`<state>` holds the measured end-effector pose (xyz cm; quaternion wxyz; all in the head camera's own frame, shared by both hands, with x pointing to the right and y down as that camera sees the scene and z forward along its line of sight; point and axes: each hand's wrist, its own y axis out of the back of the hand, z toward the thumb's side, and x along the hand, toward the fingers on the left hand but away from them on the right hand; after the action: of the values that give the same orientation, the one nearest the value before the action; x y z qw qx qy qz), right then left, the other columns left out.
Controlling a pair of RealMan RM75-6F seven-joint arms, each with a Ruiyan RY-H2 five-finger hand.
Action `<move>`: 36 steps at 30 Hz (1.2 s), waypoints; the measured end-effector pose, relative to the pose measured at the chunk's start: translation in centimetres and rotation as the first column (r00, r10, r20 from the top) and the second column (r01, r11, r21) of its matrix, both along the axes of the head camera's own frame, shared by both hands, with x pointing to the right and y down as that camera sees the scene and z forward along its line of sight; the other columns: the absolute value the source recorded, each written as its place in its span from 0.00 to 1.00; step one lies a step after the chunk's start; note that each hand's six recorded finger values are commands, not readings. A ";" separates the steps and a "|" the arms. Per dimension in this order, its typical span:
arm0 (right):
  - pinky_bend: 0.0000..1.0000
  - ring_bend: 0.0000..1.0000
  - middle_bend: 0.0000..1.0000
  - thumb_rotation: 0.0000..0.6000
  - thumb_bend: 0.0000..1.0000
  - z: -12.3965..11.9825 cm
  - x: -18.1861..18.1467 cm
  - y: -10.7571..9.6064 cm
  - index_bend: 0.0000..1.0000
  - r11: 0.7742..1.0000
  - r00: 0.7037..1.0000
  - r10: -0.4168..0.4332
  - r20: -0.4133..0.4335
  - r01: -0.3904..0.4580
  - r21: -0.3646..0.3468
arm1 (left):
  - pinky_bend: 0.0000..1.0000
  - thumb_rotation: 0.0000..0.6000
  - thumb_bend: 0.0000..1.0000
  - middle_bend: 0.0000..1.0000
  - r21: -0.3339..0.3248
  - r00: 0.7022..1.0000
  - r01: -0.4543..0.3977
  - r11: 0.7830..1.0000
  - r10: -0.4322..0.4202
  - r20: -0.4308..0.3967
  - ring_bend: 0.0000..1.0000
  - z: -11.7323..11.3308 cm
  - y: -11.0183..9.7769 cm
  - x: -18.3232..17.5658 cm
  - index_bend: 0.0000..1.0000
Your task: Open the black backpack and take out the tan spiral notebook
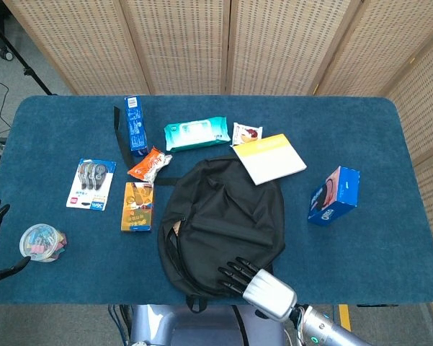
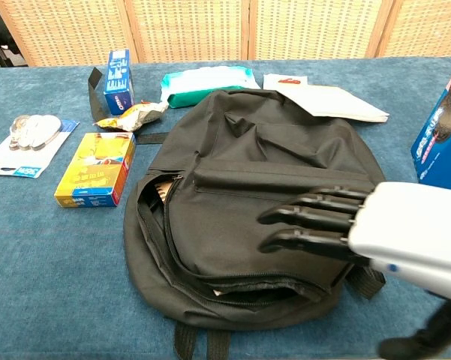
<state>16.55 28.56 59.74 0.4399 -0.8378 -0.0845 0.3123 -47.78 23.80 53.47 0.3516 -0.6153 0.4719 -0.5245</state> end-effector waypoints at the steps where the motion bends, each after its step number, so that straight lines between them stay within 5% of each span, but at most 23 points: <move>1: 0.11 0.01 0.07 1.00 0.00 0.2 -0.2 -0.2 0.13 1.000 1.000 0.004 -0.001 -0.004 0.005 | 0.00 1.00 0.12 0.00 0.002 1.000 0.002 1.000 -0.002 -0.001 0.00 -0.1 0.0 0.0 0.00; 10: 0.41 0.26 0.28 1.00 0.19 1.5 -1.3 -1.6 0.26 0.997 0.998 0.069 -0.001 -0.069 0.036 | 0.00 1.00 0.12 0.00 -0.003 1.000 0.009 1.000 -0.009 -0.008 0.00 -0.1 -0.1 -0.3 0.00; 17: 0.51 0.51 0.52 1.00 0.61 1.8 -2.1 -2.3 0.51 0.989 0.988 0.139 0.074 -0.141 0.033 | 0.00 1.00 0.13 0.00 0.000 1.000 0.015 1.000 -0.015 -0.014 0.00 -0.3 -0.1 -0.6 0.00; 27: 0.54 0.62 0.68 1.00 0.67 1.9 -4.2 -3.5 0.65 0.974 0.961 0.167 0.221 -0.196 0.115 | 0.00 1.00 0.14 0.00 0.001 1.000 0.002 1.000 -0.002 -0.017 0.00 -0.3 0.0 -0.4 0.00; 36: 0.54 0.63 0.68 1.00 0.67 1.8 -6.5 -6.4 0.66 0.972 0.956 0.165 0.241 -0.199 0.125 | 0.00 1.00 0.15 0.00 0.005 0.984 -0.144 0.990 0.143 -0.108 0.00 -0.1 0.3 3.0 0.00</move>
<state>10.08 22.12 61.52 0.4574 -0.8220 -0.2344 0.2455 -44.80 24.08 53.42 0.3617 -0.6756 0.4439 -0.4645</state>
